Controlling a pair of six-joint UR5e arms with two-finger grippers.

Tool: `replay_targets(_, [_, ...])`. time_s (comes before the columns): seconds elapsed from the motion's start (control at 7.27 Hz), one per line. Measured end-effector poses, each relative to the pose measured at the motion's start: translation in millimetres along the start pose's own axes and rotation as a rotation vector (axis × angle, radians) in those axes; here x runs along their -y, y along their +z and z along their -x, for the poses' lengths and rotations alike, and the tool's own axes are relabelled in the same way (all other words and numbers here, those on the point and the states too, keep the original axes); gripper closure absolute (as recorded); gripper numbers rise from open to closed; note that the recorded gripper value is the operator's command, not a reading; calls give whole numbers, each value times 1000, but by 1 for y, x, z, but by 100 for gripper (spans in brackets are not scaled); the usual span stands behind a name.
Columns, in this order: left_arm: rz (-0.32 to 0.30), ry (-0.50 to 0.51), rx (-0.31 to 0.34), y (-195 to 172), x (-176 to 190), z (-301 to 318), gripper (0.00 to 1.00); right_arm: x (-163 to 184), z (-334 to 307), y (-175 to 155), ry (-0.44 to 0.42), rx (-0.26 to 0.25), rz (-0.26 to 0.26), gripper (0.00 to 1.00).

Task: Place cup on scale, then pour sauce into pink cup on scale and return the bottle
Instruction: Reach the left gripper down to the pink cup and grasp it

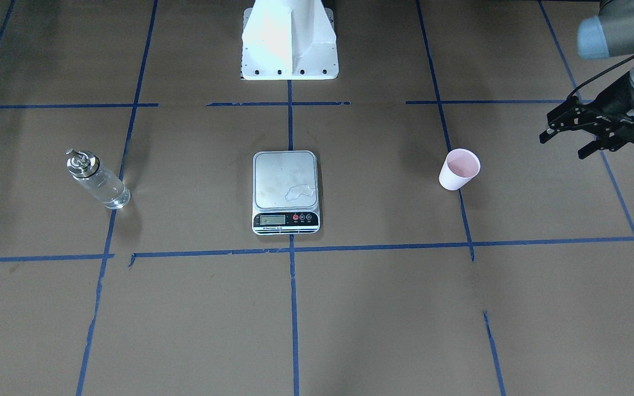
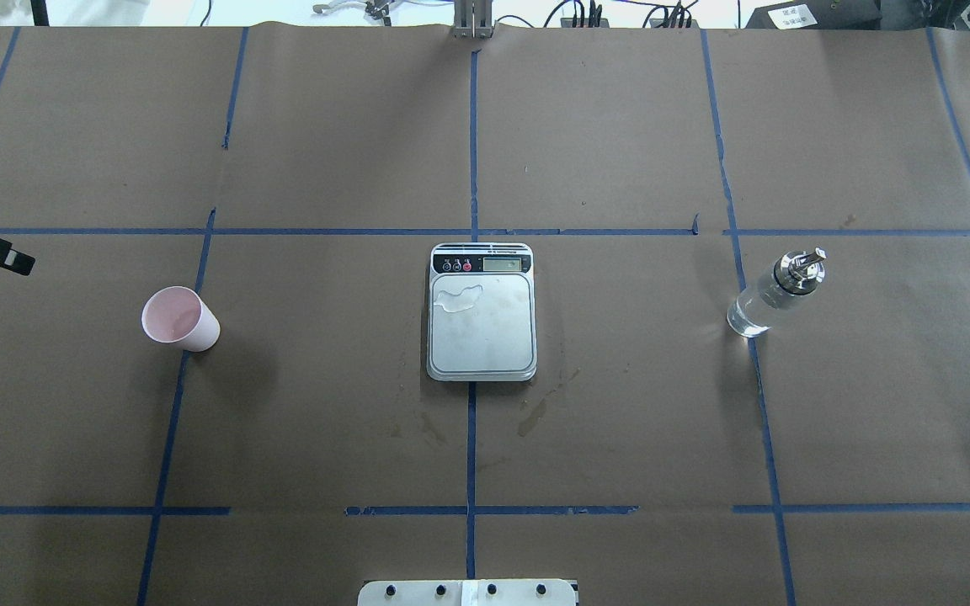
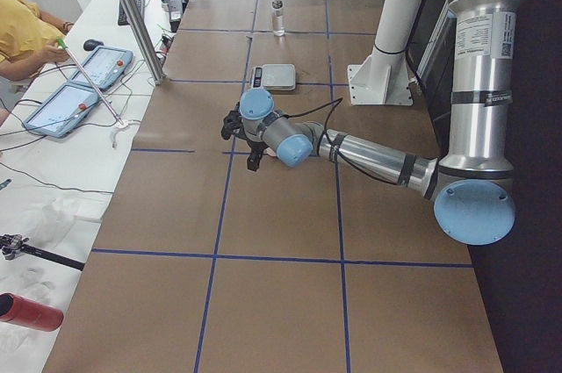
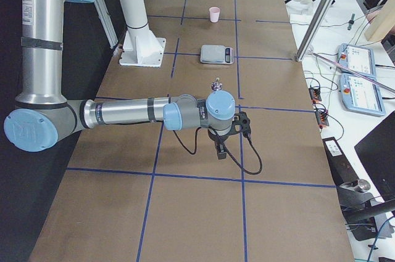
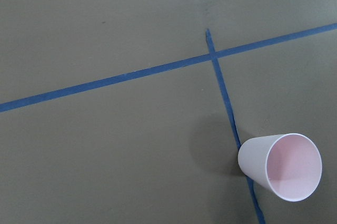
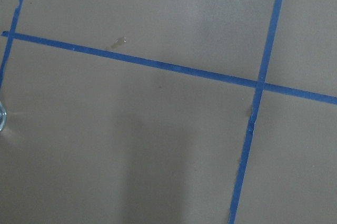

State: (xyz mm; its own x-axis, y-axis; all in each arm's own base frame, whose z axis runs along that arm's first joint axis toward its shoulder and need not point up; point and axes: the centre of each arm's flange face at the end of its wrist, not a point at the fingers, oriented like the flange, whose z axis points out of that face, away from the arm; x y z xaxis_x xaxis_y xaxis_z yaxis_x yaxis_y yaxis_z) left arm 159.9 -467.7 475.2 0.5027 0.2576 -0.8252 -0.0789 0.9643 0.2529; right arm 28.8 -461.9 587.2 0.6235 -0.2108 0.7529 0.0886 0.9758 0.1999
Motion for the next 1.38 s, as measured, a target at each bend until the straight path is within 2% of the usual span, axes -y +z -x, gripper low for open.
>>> replay_targets(0.28, [17, -109, 22, 29, 4, -27, 0, 1, 2, 0, -5, 8, -3, 0])
replay_targets(0.55, [34, -138, 48, 55, 1, -41, 0, 1, 2, 1, -15, 22, -11, 0])
replay_targets(0.83, [49, -168, 67, 75, 3, -45, 0, -2, 1, 7, -8, 82, -7, 0])
replay_targets(0.96, [49, -203, 73, 85, 5, -56, 0, -3, 1, 8, -7, 96, -8, 0])
replay_targets(1.38, [43, -246, 91, 111, 7, -89, 1, -4, 0, 9, -6, 103, -9, 0])
